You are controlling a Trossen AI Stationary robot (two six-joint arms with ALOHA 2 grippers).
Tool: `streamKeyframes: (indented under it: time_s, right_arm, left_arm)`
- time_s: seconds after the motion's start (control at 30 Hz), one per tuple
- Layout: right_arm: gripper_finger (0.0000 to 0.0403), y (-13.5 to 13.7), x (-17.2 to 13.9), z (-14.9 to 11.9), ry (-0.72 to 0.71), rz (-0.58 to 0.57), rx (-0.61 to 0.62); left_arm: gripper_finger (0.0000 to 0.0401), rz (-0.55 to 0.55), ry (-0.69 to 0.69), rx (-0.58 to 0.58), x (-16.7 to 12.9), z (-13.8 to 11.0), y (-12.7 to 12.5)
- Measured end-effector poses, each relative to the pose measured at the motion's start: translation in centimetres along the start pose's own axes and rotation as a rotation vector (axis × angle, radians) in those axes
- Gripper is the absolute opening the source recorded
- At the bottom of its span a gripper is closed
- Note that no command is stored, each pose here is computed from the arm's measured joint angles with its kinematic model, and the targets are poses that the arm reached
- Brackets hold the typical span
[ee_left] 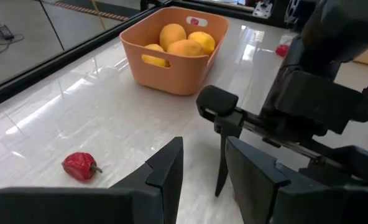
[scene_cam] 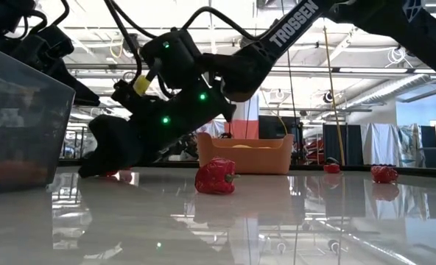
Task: Sort produce into baskets
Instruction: Put the red chili pepper into the yellow bin
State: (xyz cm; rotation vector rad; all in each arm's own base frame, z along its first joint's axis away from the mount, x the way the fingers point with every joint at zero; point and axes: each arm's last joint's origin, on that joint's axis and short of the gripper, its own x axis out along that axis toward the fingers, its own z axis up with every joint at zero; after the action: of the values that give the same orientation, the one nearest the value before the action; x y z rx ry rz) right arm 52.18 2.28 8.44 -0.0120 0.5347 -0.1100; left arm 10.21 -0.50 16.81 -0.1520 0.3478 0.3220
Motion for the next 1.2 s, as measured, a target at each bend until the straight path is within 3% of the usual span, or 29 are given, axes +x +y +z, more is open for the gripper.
streamKeyframes:
  time_s: [0.5,0.67,1.0,1.2]
  right_arm:
    - [0.0176,0.4,-0.3,0.1,0.018,0.038,0.038]
    - [0.0145,0.3,-1.8,1.3,0.096,0.023,-0.002]
    - [0.0125,-0.5,-9.7,7.0,0.266,0.024,-0.079]
    - [0.0124,-0.7,-15.9,9.3,0.415,0.025,-0.043]
  left_arm:
    - [0.0127,0.000,0.000,-0.001,0.0,0.0,0.0]
    - [0.0127,0.000,0.000,0.000,0.0,0.0,0.0]
    - [0.0127,0.000,0.000,0.000,0.0,0.0,0.0]
    - [0.0127,0.001,0.000,-0.001,0.0,0.0,0.0]
